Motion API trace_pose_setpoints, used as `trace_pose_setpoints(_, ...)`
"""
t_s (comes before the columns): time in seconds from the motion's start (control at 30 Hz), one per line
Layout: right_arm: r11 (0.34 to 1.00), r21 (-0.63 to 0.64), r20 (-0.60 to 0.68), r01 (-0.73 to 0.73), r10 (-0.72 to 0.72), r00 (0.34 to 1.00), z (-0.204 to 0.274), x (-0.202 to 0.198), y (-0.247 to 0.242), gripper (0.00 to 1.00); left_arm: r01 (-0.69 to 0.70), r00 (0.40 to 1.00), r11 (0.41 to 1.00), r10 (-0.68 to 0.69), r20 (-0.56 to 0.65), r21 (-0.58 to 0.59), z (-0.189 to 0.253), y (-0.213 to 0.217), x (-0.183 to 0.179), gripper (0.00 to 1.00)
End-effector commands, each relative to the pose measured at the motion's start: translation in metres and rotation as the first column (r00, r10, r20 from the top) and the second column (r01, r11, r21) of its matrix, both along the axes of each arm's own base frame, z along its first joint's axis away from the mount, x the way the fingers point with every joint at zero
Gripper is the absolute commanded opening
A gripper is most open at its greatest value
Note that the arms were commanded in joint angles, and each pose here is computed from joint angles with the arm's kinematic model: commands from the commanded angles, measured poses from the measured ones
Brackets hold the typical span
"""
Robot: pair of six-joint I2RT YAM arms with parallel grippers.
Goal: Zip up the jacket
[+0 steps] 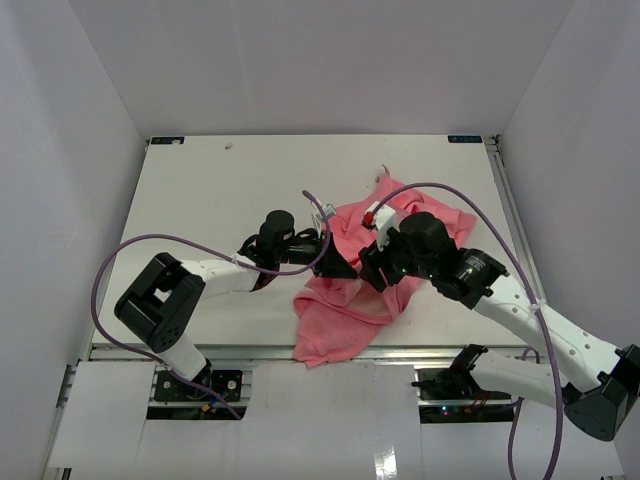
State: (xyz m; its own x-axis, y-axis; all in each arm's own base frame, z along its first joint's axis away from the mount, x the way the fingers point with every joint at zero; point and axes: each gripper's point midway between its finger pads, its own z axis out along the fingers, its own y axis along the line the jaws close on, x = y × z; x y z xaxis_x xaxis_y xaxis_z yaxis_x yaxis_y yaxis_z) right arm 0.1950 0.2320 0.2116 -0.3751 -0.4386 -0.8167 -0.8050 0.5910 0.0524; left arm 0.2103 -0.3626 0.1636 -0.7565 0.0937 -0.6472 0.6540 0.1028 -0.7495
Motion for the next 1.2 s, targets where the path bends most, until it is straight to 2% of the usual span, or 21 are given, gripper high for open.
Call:
trace_pose_setpoints(0.0, 0.981, -0.116, 0.094, 0.156, -0.146, 0.985, -0.023, 0.009, -0.013, 0.64, -0.016, 1.0, 1.0, 0.016, 0.008, -0.005, 0.009, -0.001, 0.003, 0.0)
trace_pose_setpoints(0.17, 0.976, -0.126, 0.129, 0.18, -0.164, 0.978, -0.025, -0.005, -0.004, 0.62, -0.023, 1.0, 1.0, 0.023, 0.006, -0.004, 0.008, 0.0, 0.003, 0.0)
trace_pose_setpoints(0.47, 0.931, -0.243, 0.26, 0.272, -0.208, 0.943, -0.043, -0.016, -0.01, 0.67, -0.027, 1.0, 1.0, 0.027, -0.004, -0.003, 0.008, 0.0, 0.003, 0.0)
trace_pose_setpoints(0.57, 0.928, -0.252, 0.272, 0.274, -0.204, 0.94, -0.048, -0.018, -0.001, 0.63, -0.025, 1.0, 1.0, 0.025, -0.008, -0.003, 0.008, 0.0, 0.002, 0.0)
trace_pose_setpoints(0.7, 0.945, -0.197, 0.233, 0.261, -0.214, 0.949, -0.049, -0.022, 0.02, 0.51, -0.026, 1.0, 1.0, 0.026, -0.008, -0.005, 0.009, 0.0, 0.001, 0.0)
trace_pose_setpoints(0.87, 0.929, -0.185, 0.182, 0.32, -0.287, 0.94, -0.059, -0.025, 0.033, 0.42, -0.027, 1.0, 1.0, 0.027, -0.009, -0.005, 0.009, 0.001, 0.001, 0.0)
trace_pose_setpoints(0.97, 0.909, -0.194, 0.185, 0.369, -0.335, 0.924, -0.063, -0.024, 0.035, 0.4, -0.026, 1.0, 1.0, 0.026, -0.008, -0.005, 0.008, 0.001, 0.0, 0.0)
trace_pose_setpoints(1.0, 0.883, -0.234, 0.21, 0.407, -0.363, 0.908, -0.071, -0.02, 0.03, 0.4, -0.027, 1.0, 1.0, 0.026, -0.008, -0.006, 0.009, 0.001, 0.0, 0.0)
trace_pose_setpoints(1.17, 0.822, -0.239, 0.227, 0.517, -0.47, 0.853, -0.073, -0.014, 0.025, 0.36, -0.025, 1.0, 1.0, 0.025, -0.008, -0.005, 0.008, 0.001, 0.0, 0.0)
